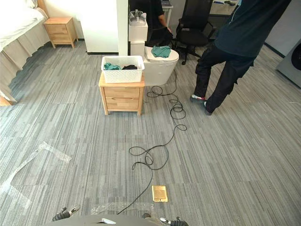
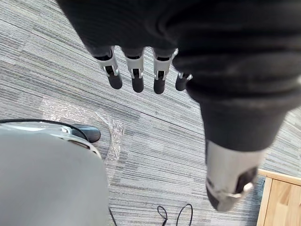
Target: Pick up the laundry basket with both hands and put the clothes into the washing machine.
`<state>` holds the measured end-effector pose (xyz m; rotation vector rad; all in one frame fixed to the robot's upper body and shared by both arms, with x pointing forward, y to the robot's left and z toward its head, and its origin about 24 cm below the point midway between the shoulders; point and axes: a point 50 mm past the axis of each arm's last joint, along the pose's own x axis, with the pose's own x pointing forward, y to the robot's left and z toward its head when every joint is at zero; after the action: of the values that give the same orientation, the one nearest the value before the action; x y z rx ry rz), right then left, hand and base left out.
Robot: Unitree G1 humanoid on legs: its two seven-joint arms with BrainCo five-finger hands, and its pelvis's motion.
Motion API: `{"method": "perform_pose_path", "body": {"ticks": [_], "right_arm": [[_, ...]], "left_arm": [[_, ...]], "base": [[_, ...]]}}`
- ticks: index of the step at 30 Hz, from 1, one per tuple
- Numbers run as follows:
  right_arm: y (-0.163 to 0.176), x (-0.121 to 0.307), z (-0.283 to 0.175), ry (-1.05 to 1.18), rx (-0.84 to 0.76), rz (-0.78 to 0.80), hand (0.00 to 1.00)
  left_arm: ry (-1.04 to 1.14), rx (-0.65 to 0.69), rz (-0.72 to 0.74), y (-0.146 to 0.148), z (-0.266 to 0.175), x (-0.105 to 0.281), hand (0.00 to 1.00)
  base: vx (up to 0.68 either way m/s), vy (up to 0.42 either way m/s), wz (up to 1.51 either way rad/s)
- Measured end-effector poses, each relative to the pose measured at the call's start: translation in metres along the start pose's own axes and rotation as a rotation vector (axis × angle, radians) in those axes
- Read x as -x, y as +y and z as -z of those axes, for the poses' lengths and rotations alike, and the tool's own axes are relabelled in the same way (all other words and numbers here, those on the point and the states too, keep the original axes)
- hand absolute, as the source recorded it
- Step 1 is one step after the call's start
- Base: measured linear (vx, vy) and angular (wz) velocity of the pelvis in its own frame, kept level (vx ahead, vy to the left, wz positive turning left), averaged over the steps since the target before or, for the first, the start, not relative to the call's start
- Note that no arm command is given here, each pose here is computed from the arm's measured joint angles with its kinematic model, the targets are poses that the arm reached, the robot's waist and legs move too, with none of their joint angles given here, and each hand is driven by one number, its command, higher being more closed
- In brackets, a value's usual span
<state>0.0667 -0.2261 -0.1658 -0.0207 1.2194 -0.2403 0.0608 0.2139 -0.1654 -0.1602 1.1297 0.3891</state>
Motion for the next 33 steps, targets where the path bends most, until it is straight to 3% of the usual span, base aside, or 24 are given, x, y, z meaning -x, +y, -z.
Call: {"method": "perform_pose_path", "body": {"ticks": [33], "right_arm": [[0.009, -0.003, -0.019, -0.059, -0.048, -0.021, 0.0]], "left_arm": [[-0.027, 0.017, 0.012, -0.006, -0.009, -0.003, 0.0]], "base": [[-0.02, -0.006, 0.0]]}}
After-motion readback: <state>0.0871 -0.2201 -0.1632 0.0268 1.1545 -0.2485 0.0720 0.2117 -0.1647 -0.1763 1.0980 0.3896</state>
